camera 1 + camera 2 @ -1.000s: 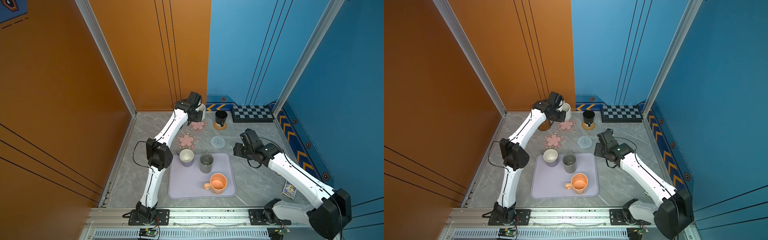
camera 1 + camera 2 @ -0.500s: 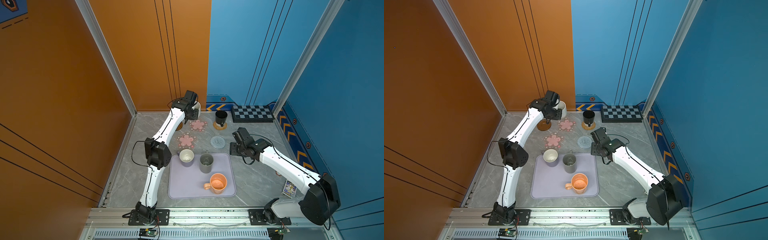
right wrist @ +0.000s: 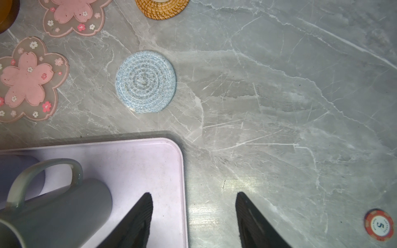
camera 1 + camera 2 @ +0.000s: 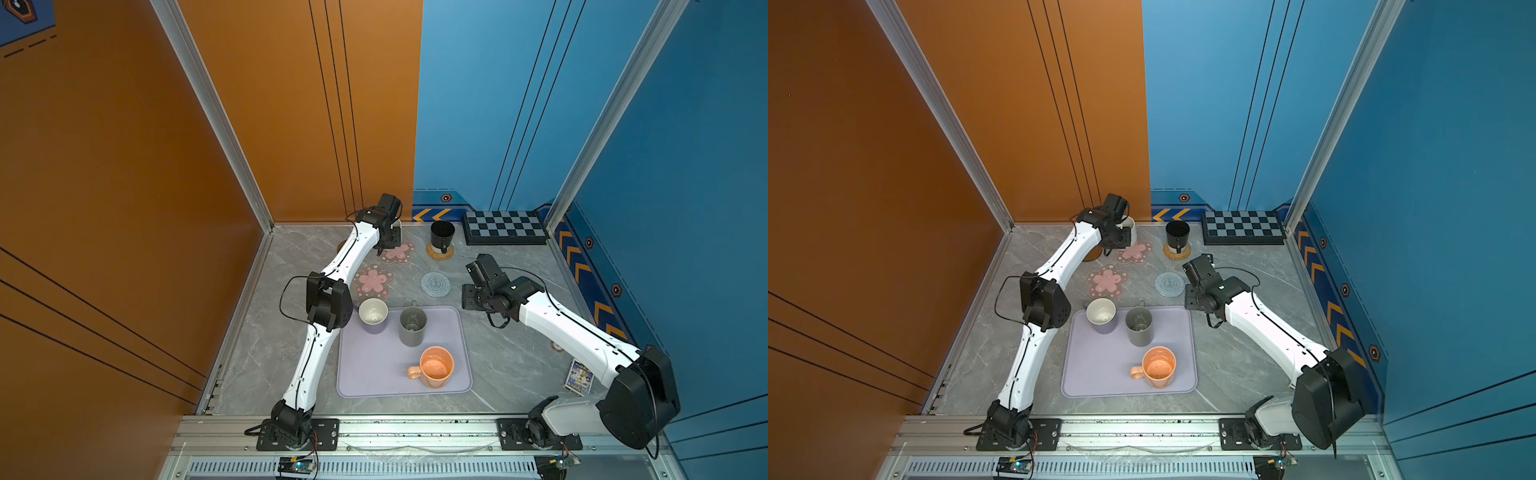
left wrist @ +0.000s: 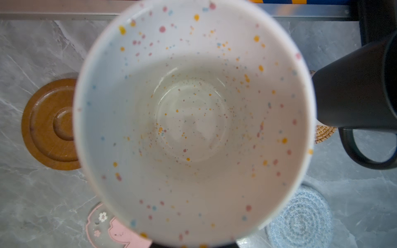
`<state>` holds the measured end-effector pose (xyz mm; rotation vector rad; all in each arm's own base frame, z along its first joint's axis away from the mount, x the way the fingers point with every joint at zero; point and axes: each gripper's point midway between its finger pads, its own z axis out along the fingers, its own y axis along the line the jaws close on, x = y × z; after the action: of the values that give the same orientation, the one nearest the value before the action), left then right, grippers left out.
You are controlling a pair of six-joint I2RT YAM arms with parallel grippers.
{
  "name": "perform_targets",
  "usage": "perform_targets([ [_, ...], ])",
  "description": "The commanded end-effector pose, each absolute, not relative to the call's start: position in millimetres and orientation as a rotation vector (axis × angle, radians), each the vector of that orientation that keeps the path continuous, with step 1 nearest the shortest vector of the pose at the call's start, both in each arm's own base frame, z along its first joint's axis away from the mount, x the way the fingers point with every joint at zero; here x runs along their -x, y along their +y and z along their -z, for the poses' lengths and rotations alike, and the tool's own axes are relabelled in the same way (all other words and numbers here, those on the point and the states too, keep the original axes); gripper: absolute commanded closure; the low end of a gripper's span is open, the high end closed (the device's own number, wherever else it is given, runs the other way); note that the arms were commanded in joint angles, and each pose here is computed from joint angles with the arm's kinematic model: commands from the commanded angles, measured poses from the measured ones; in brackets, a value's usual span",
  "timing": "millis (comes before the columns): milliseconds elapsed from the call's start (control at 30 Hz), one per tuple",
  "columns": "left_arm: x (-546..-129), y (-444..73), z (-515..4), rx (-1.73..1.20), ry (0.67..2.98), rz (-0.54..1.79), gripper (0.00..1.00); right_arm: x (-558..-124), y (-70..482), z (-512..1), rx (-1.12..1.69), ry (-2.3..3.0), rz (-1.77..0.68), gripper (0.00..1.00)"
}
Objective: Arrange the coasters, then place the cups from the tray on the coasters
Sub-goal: 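Carry the white speckled mug over the pink flower coaster beside the black mug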
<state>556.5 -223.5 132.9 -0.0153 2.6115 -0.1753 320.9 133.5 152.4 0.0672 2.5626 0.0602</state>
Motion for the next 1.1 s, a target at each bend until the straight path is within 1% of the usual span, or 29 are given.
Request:
perform_targets([
  [0,-576.2,-229.5,-173.8,0.092,2.472,0.249,1.00,-320.9,128.9,-146.6,-0.058,2.567,-0.035,0.36],
  [233,-575.0,-239.5,-162.4,0.060,2.494,0.276,1.00,-320.8,127.8,-138.6,-0.063,2.581,-0.040,0.35],
  [533,-572.9,-250.6,-144.4,-0.021,2.515,0.245,1.00,-321.5,129.8,-133.2,-0.066,2.591,-0.056,0.36],
  [800,-574.4,-251.3,-138.8,-0.041,2.519,0.241,1.00,-321.1,131.3,-131.8,-0.071,2.595,-0.069,0.35],
  [1067,-579.2,-241.0,-136.2,-0.009,2.524,0.247,1.00,-318.7,130.4,-127.9,-0.082,2.603,-0.071,0.36],
])
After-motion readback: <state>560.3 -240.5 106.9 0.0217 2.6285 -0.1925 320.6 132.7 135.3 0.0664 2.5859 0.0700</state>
